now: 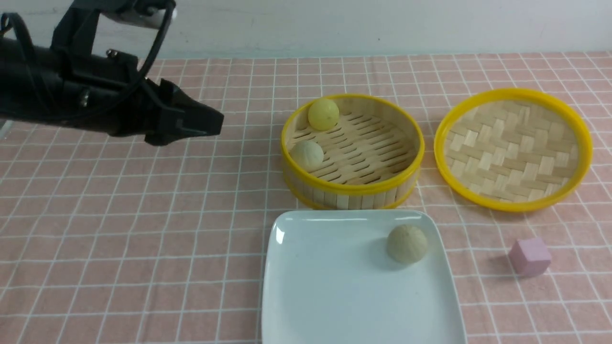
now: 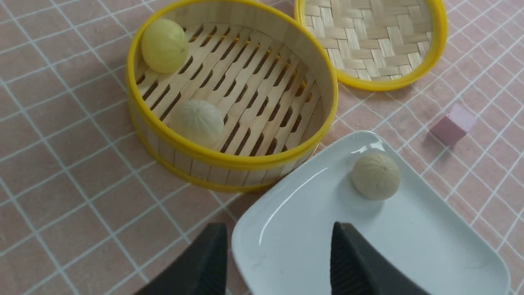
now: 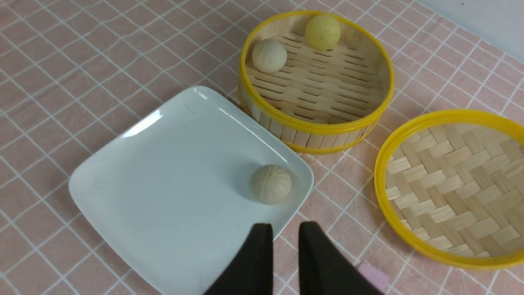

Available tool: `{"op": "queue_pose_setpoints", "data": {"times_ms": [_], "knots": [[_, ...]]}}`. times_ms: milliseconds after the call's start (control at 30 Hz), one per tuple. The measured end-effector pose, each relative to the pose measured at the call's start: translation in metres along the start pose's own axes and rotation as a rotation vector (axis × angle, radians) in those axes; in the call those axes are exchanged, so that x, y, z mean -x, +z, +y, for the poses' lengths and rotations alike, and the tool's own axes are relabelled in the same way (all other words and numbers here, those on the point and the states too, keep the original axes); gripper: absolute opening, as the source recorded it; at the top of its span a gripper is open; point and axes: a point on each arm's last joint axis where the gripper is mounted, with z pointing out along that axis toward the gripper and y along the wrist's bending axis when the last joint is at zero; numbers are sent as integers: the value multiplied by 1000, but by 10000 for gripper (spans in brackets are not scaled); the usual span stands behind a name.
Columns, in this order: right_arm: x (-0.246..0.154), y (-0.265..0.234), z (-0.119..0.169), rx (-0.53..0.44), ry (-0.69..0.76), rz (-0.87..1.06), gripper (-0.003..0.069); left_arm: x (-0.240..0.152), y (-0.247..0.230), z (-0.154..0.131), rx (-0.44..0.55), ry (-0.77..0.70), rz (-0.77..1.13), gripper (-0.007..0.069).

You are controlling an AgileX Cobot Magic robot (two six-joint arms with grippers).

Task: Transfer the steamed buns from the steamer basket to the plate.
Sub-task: Use the left arm to grab the steamed stuffed bun that is closest to it

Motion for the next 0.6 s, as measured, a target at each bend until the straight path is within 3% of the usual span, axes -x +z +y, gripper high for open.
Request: {"op": "queue_pose_setpoints", "data": {"times_ms": [233,400,600], "knots": [[-17,17,0,9,11,77,317,14,42,-6,-60,155,105,424],[-20,20,-2,-9,1,93,447,20,82,-11,13,236,153,461],[-20,20,-2,-11,0,96,477,39,104,-2,109,193,143,463]]}}
